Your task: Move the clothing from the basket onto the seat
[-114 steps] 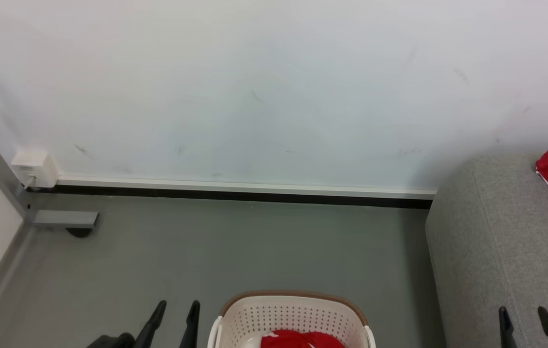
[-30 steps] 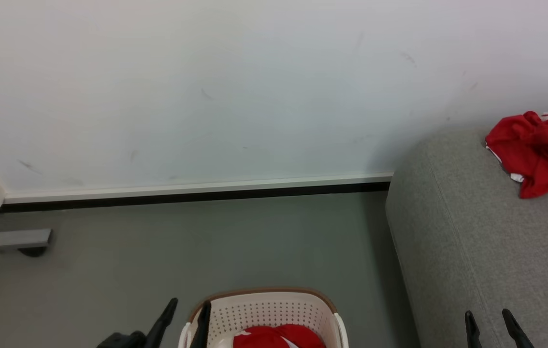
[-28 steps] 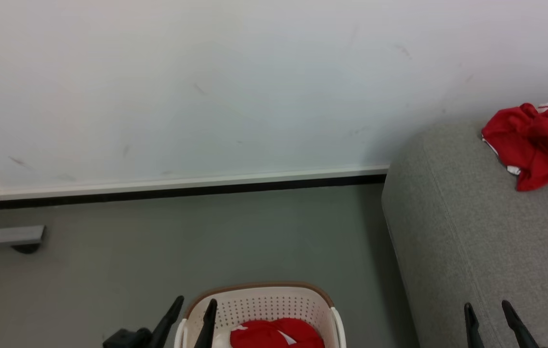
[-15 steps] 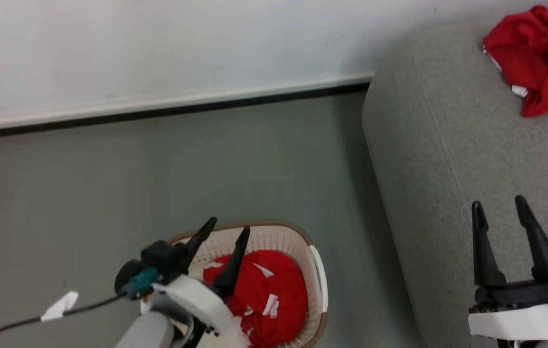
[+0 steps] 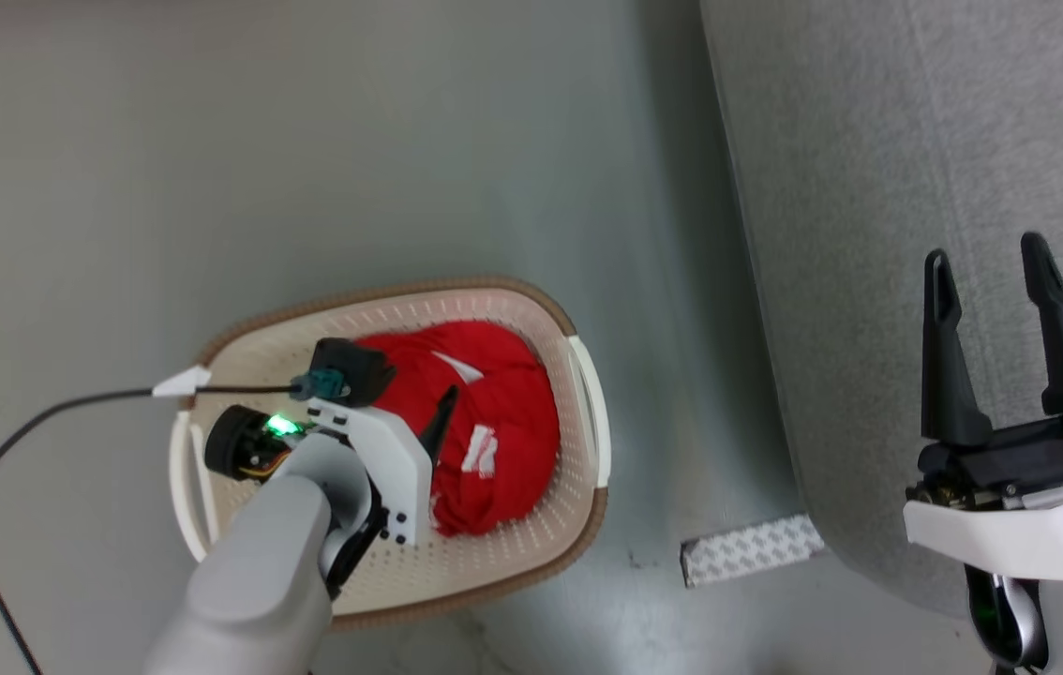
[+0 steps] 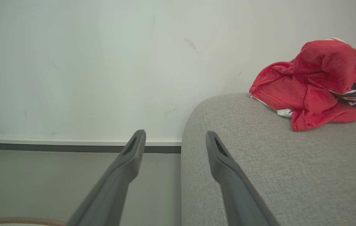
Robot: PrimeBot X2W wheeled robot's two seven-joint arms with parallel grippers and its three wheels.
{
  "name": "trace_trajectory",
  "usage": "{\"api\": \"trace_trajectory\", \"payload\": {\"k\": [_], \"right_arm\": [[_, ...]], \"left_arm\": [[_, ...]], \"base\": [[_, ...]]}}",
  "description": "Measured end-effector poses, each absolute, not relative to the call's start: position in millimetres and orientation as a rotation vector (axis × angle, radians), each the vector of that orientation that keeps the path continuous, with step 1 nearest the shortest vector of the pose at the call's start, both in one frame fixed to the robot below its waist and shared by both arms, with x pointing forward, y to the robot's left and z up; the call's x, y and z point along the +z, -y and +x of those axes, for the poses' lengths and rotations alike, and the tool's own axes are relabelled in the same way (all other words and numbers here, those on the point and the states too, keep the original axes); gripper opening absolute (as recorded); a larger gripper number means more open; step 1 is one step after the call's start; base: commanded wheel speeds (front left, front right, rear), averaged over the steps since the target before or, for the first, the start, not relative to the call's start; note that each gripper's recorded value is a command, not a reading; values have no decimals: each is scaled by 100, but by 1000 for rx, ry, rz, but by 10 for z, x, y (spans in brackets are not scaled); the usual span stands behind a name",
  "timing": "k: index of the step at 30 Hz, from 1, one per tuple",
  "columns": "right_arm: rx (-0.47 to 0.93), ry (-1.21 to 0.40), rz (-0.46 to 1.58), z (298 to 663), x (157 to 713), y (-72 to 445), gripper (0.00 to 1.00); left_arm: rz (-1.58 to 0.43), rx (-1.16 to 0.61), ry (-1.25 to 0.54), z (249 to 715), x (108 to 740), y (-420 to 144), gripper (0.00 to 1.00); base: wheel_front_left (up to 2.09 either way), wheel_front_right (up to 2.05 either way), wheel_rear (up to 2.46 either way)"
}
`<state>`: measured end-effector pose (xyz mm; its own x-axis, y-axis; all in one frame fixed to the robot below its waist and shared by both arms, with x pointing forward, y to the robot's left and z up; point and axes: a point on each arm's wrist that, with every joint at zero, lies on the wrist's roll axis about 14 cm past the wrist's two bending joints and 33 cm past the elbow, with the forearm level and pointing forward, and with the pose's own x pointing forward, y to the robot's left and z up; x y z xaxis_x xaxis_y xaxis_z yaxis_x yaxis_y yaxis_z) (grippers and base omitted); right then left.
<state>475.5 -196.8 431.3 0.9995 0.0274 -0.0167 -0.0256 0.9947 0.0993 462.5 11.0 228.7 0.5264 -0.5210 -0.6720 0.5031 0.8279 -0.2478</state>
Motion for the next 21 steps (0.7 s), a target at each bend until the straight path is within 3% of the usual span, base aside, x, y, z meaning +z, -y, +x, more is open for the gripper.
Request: {"api": "trace_trajectory", "payload": {"k": [8,21], "right_arm": [[26,-73,79,4938,3924,2008,100],[16,-186,24,4906,3404,2098,100]], "left_arm": [[-8,-610,-1026,4443,1480,-90,100],[-36,-569,-1139,4404,786,-96,100]], "base": [[0,0,0],[0,0,0]]}}
